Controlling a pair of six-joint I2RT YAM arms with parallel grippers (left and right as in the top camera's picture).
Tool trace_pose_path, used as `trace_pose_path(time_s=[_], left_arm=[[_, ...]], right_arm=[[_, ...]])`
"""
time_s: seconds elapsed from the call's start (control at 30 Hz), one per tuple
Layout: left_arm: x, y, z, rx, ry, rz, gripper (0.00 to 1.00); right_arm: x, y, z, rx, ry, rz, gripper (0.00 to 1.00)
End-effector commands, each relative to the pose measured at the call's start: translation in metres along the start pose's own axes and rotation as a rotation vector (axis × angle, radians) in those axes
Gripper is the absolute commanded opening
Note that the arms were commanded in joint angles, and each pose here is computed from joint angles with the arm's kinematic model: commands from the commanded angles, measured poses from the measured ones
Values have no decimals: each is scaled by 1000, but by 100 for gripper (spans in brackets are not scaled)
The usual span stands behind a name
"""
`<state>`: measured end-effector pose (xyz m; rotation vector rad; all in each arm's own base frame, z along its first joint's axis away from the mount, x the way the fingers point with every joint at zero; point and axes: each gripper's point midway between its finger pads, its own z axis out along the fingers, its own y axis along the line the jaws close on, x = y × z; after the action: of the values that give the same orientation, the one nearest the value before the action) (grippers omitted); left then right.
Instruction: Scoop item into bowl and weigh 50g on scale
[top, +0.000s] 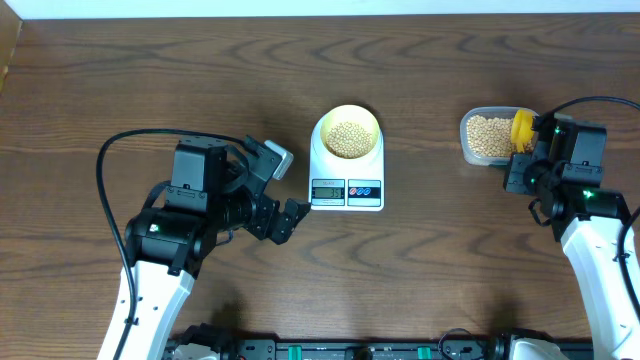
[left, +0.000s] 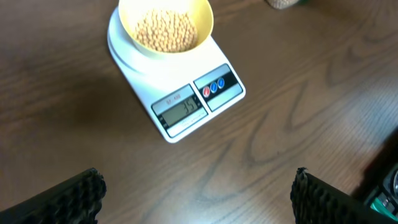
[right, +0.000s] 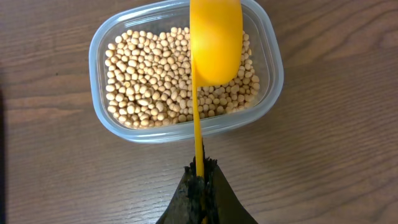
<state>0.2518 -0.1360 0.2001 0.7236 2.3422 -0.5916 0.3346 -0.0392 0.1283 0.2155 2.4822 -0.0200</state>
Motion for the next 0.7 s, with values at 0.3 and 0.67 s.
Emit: trace_pose_path(time_s=[0.3,0.67], left_arm=[[5,23,1,-123,25,-25,98],[5,28,12,-117,44,-33,98]], right_arm=[[-1,0,1,-3,-1,-9,1],[-1,0,1,-3,-1,-9,1]])
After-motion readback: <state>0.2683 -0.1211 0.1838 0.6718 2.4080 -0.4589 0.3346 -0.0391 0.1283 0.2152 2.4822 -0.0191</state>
